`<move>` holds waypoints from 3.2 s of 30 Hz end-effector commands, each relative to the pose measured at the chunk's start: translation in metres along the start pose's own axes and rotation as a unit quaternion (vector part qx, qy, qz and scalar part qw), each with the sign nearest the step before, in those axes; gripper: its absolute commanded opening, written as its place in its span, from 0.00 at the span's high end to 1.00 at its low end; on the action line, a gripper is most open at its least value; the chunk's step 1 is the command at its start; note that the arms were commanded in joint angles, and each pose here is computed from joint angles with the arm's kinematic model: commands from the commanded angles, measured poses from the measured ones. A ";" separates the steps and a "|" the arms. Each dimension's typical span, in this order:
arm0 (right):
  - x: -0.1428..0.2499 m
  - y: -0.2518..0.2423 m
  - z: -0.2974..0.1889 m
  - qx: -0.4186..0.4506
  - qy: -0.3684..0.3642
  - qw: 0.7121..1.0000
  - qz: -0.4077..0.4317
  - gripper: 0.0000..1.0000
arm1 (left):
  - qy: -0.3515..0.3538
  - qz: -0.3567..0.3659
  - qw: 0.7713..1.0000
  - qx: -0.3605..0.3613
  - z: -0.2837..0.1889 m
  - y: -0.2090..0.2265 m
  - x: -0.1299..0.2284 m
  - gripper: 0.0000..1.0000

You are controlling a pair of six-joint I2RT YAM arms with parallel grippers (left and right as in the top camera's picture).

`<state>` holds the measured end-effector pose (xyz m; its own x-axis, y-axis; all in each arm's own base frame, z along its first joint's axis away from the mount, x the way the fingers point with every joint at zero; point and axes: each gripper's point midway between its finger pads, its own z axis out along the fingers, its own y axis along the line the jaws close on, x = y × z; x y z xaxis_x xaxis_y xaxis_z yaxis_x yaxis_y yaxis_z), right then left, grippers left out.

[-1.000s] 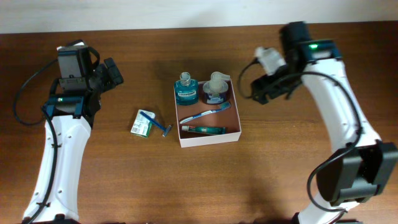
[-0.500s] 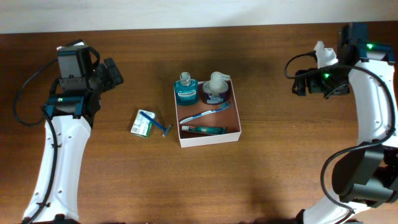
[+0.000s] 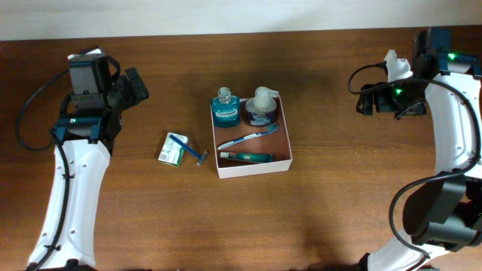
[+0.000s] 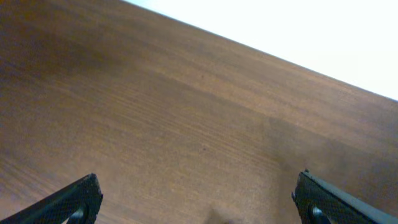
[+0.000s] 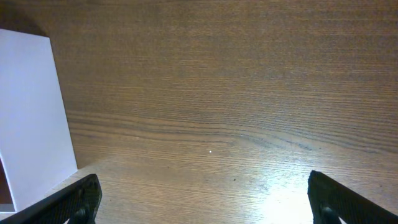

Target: Pack container

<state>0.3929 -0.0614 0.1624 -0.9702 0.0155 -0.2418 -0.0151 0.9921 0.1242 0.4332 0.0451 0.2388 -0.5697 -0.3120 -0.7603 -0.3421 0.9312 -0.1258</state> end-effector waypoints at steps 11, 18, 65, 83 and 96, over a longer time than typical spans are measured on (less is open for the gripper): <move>-0.003 -0.002 -0.011 0.007 -0.015 1.000 0.004 0.01 | 0.167 0.000 0.981 0.102 0.009 -0.042 0.084 0.10; -0.003 -0.002 -0.011 0.007 -0.015 1.000 0.004 0.02 | 0.255 0.042 0.961 0.100 0.032 -0.067 0.146 0.32; -0.003 -0.002 -0.011 0.007 -0.015 1.000 0.004 0.02 | 0.269 0.021 0.962 -0.042 0.068 -0.059 0.191 0.51; -0.003 -0.002 -0.011 0.007 -0.015 1.000 0.004 0.01 | 0.256 -0.007 0.965 -0.062 0.076 -0.051 0.199 0.55; -0.003 -0.002 -0.011 0.007 -0.015 1.000 0.004 0.01 | 0.278 0.001 0.958 -0.076 0.088 -0.046 0.218 0.61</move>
<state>0.3929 -0.0614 0.1624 -0.9702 0.0185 -0.2414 -0.0122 0.9921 0.1249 0.3953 -0.0530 0.0391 -0.8600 -0.3949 -0.3233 -0.4075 0.9127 -0.0309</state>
